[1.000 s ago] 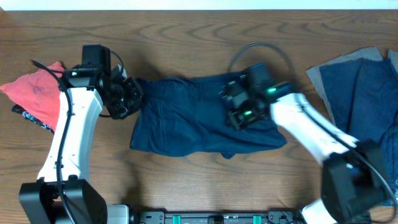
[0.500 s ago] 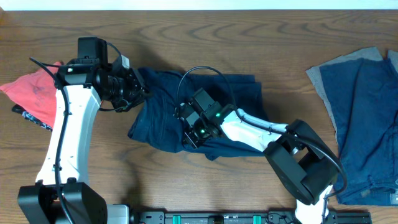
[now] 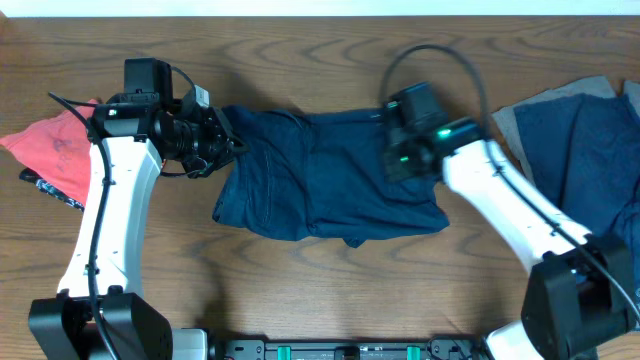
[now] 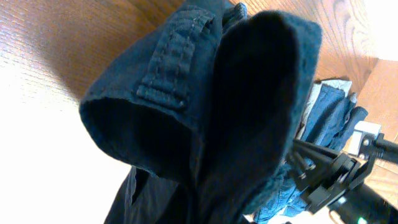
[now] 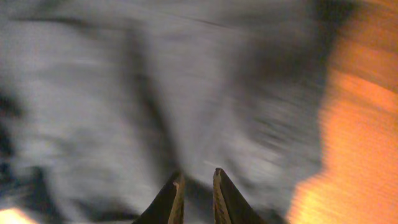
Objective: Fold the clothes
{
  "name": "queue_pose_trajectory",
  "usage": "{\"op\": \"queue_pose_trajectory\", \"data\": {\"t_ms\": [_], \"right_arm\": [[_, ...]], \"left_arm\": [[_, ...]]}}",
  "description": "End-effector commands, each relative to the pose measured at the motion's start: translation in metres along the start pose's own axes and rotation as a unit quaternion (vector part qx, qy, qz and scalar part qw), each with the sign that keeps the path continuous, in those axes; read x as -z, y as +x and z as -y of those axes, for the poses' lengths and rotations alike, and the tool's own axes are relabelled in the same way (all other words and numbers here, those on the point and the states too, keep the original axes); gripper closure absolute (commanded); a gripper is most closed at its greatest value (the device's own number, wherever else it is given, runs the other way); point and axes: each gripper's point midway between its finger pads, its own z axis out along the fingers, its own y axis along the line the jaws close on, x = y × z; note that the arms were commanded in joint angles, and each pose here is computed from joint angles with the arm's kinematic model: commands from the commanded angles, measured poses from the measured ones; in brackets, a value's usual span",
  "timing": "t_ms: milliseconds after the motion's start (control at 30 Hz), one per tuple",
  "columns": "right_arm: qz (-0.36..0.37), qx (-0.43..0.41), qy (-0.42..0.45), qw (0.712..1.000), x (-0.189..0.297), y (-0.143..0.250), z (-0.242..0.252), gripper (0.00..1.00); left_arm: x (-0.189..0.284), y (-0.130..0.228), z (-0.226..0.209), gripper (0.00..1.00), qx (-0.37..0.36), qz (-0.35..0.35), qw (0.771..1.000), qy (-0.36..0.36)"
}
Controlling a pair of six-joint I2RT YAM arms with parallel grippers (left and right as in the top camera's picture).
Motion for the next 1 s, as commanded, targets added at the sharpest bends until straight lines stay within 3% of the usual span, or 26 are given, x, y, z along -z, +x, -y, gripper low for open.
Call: {"op": "queue_pose_trajectory", "data": {"t_ms": [0, 367, 733, 967], "right_arm": [[-0.043, -0.021, 0.042, 0.998, -0.018, 0.022, 0.039, 0.86], [-0.112, -0.040, 0.026, 0.993, -0.082, 0.072, 0.053, 0.87], [-0.129, -0.033, -0.008, 0.991, -0.101, 0.084, 0.009, 0.88], [-0.133, -0.035, -0.008, 0.990, -0.102, 0.088, -0.006, 0.88]], "left_arm": [[0.012, -0.003, 0.013, 0.94, -0.017, 0.016, 1.000, 0.017], [0.001, 0.010, 0.030, 0.94, -0.017, 0.000, 1.000, 0.022], [-0.037, 0.048, 0.118, 0.94, -0.056, -0.008, 0.994, 0.091], [-0.072, 0.068, 0.130, 0.94, -0.075, 0.048, 0.996, 0.028]]}}
